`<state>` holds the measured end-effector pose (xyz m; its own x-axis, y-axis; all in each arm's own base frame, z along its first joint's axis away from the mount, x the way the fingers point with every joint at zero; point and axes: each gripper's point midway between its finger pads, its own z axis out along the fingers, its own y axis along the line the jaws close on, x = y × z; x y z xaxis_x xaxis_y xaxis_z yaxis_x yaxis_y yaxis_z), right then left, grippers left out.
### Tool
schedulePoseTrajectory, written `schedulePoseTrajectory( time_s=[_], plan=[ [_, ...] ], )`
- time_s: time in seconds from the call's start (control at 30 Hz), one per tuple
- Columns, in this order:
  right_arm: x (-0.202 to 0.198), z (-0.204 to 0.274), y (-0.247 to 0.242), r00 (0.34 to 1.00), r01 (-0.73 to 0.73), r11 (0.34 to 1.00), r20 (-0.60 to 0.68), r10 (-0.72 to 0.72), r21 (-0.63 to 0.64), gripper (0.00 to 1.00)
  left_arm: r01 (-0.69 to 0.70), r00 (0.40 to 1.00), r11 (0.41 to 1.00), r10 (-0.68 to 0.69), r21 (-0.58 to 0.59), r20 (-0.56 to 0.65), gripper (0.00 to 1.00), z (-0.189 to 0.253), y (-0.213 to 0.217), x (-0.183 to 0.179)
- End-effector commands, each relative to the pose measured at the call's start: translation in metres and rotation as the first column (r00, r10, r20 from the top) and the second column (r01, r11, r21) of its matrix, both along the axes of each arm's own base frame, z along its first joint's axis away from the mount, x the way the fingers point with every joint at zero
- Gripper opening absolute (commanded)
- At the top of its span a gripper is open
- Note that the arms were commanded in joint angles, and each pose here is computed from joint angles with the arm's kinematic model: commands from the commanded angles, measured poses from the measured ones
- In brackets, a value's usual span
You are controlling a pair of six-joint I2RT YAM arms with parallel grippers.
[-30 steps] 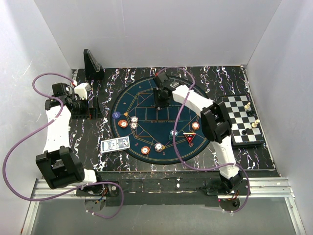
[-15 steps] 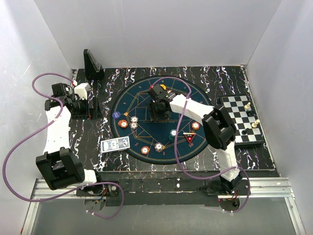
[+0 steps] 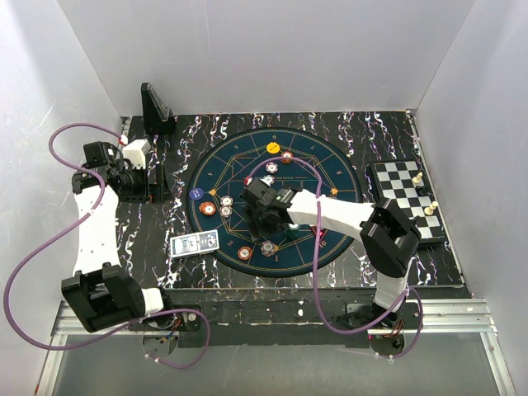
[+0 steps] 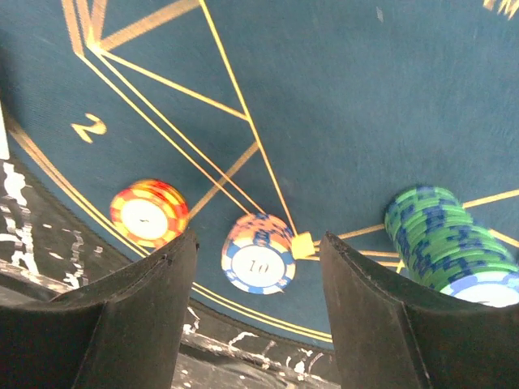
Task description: Distribute texas hold em gaming equipment
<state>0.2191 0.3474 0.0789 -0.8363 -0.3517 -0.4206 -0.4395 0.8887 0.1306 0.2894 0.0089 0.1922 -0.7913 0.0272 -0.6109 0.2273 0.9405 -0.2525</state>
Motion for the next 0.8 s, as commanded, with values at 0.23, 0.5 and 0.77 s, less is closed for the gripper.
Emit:
schedulePoseTrajectory(
  time_s=[0.23, 0.5, 0.77],
  plan=[
    [-0.020, -0.031, -0.015, 0.997, 0.040, 0.997, -0.066, -0.044, -0.061, 0.70, 0.014, 0.998, 1.000, -0.015, 0.006, 0.063, 1.00, 0.020, -0.004, -0.006],
    [-0.034, -0.034, -0.011, 0.997, 0.015, 0.999, -0.080, -0.018, -0.036, 0.70, 0.013, 0.998, 1.000, -0.014, 0.005, 0.054, 1.00, 0.016, -0.003, -0.006],
    [-0.041, -0.048, -0.017, 0.994, 0.018, 0.997, -0.110, -0.026, -0.071, 0.68, 0.012, 0.998, 1.000, -0.013, 0.005, 0.058, 1.00, 0.016, -0.003, -0.004]
  ],
)
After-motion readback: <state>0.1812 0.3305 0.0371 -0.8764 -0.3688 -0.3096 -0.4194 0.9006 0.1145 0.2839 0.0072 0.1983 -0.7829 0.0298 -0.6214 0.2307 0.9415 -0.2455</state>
